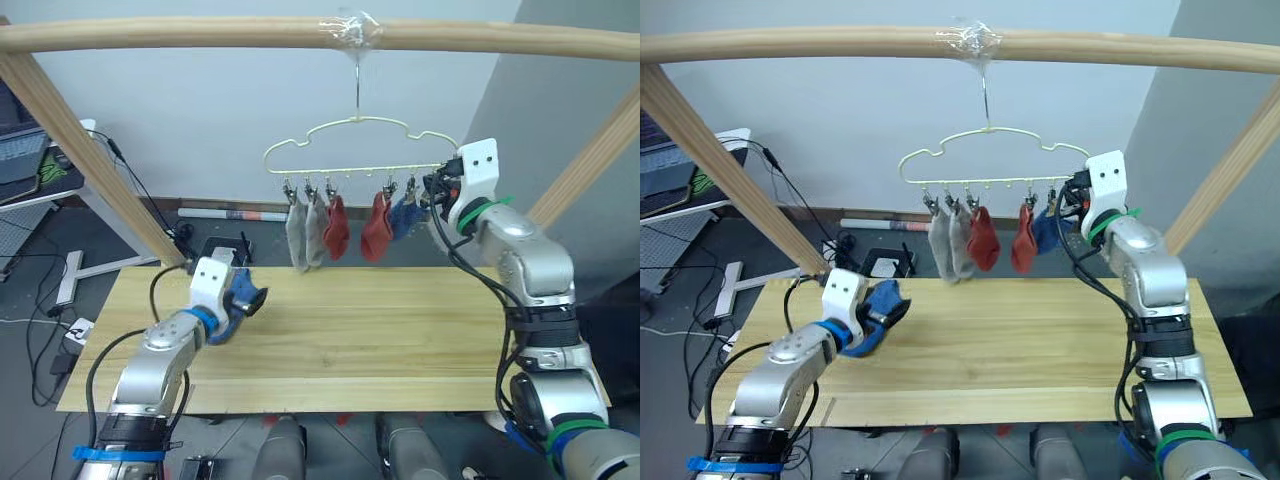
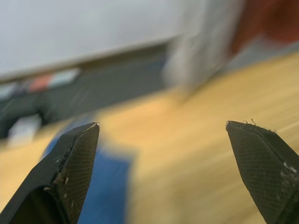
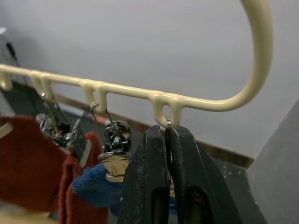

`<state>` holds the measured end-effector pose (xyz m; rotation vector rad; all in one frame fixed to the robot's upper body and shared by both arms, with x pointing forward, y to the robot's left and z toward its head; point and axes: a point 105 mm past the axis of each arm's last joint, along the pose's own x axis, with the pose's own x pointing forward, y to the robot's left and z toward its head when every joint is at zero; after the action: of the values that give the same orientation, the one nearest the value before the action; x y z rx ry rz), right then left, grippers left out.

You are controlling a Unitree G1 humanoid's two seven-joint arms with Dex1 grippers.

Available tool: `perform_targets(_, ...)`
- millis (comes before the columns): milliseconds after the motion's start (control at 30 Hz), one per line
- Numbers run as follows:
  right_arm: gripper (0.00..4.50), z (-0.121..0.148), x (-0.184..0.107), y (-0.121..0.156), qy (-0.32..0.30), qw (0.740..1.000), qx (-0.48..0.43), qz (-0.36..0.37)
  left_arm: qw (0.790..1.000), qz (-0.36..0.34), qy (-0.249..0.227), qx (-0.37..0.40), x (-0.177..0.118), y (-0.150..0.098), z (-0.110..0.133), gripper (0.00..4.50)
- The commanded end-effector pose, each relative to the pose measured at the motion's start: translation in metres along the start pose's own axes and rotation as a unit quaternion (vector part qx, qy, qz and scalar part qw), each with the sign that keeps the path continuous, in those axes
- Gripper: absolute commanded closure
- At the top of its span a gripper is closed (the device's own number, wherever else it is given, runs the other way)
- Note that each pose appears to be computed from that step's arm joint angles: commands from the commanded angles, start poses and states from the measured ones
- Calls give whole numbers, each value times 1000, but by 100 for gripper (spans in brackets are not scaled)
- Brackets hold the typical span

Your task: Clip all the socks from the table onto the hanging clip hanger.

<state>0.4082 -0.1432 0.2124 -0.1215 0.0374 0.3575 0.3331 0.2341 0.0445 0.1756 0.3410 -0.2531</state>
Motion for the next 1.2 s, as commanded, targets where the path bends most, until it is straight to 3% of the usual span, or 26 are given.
perform_targets(33,449,13,-6,-2,-6,1000,3,7,999,40,-28,8,7,16,2,0)
perform_targets(300,449,12,-11,1,2,1000,11,1,999,40,-30,-2,24,16,-13,0)
perform_targets(533,449,12,-14,1,9,1000,6,-1,998,57,18,-2,42,22,-31,0)
perform_targets(700,449,9,-17,1,14,1000,6,-2,996,14,81,-43,44,4,-62,0)
perform_targets(800,450,8,-19,2,17,1000,8,-2,994,-1,100,-43,39,-5,-76,60)
perform_targets(900,450,7,-21,0,19,1000,8,-3,994,-13,92,-54,37,-11,-74,148)
perform_targets(1033,450,8,-21,-5,20,1000,11,-7,995,-28,74,-58,37,-20,-66,267)
perform_targets(1200,450,11,-21,-8,19,1000,17,-7,995,-88,30,-37,36,-52,-43,412)
